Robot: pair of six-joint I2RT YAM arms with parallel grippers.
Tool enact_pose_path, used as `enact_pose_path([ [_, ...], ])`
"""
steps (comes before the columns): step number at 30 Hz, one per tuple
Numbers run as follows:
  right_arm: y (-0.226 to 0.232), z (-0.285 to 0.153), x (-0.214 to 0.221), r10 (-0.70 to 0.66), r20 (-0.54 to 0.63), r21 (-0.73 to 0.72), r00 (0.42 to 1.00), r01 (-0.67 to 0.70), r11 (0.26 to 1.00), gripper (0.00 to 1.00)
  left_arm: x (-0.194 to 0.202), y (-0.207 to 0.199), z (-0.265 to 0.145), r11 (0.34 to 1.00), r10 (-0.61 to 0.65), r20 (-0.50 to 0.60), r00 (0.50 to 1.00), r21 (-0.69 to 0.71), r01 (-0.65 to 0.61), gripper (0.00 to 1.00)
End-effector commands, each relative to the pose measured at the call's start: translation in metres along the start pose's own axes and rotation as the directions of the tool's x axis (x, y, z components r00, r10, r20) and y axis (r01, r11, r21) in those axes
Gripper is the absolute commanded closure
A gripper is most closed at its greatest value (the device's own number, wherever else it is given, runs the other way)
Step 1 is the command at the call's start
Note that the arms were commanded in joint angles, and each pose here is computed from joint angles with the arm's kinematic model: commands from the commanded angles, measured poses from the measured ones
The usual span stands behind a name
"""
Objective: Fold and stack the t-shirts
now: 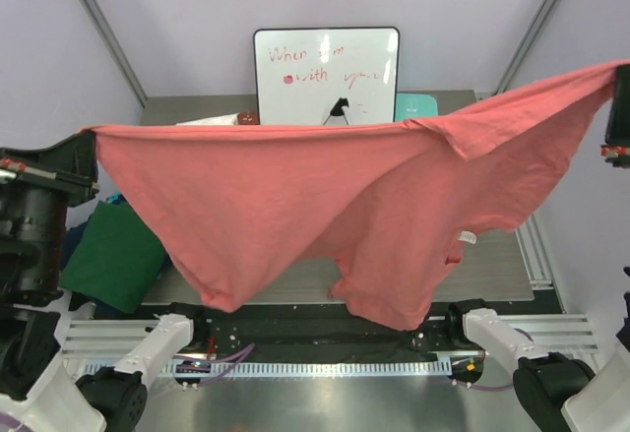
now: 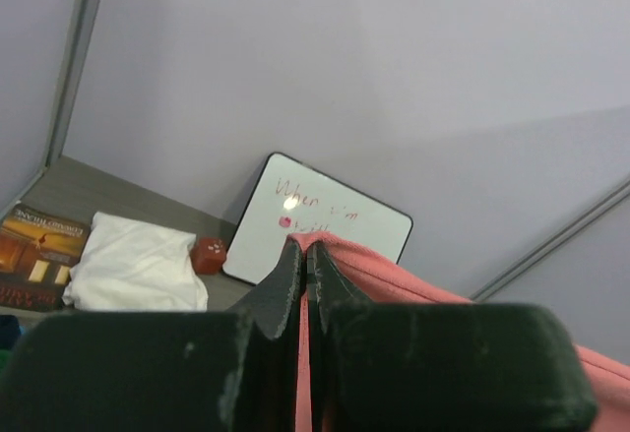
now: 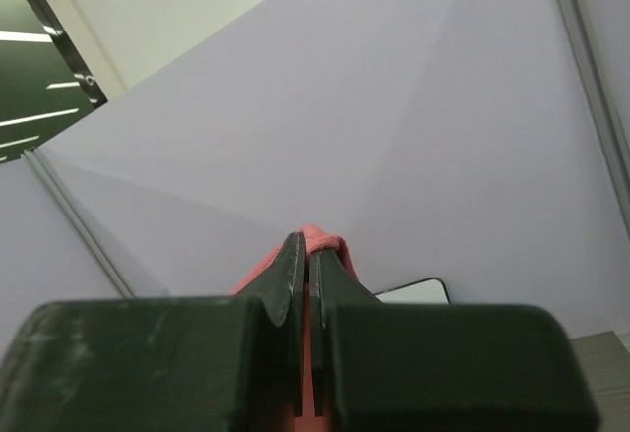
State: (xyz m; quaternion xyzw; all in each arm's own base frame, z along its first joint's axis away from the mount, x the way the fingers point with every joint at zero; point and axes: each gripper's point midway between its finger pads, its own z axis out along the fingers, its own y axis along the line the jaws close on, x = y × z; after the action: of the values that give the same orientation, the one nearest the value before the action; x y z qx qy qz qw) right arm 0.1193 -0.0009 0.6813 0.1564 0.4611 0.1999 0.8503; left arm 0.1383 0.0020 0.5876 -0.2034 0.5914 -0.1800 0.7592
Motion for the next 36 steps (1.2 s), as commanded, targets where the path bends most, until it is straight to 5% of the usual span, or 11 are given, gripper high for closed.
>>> enact_pose_path([
  [1,0.001,0.051,0.066,0.011,-0.159,-0.027,0.987,-0.015,1.000,0.99,0.071,0.012,0.051,0.997,0.041,-0.232,0.972,-0.056,-0.056,1.00],
  [5,-0.023,0.083,0.173,0.037,-0.421,0.027,0.906,-0.028,0.999,0.99,0.151,0.033,0.083,0.990,0.078,-0.462,0.884,-0.071,-0.124,1.00],
  [9,-0.051,0.082,0.289,0.091,-0.664,0.076,0.742,-0.054,0.996,0.99,0.264,0.083,0.096,0.971,0.071,-0.685,0.725,-0.119,-0.208,1.00],
  [19,-0.135,0.040,0.468,0.203,-0.852,0.244,0.482,0.024,0.969,0.99,0.411,0.178,0.114,0.907,0.064,-0.863,0.502,-0.160,-0.391,1.00],
  [26,-0.161,0.025,0.529,0.242,-0.895,0.283,0.374,0.059,0.957,0.99,0.437,0.191,0.165,0.885,0.102,-0.870,0.483,-0.142,-0.443,1.00],
  [36,-0.186,0.049,0.586,0.249,-0.907,0.301,0.338,0.109,0.947,0.99,0.480,0.212,0.212,0.857,0.107,-0.887,0.449,-0.147,-0.494,1.00],
])
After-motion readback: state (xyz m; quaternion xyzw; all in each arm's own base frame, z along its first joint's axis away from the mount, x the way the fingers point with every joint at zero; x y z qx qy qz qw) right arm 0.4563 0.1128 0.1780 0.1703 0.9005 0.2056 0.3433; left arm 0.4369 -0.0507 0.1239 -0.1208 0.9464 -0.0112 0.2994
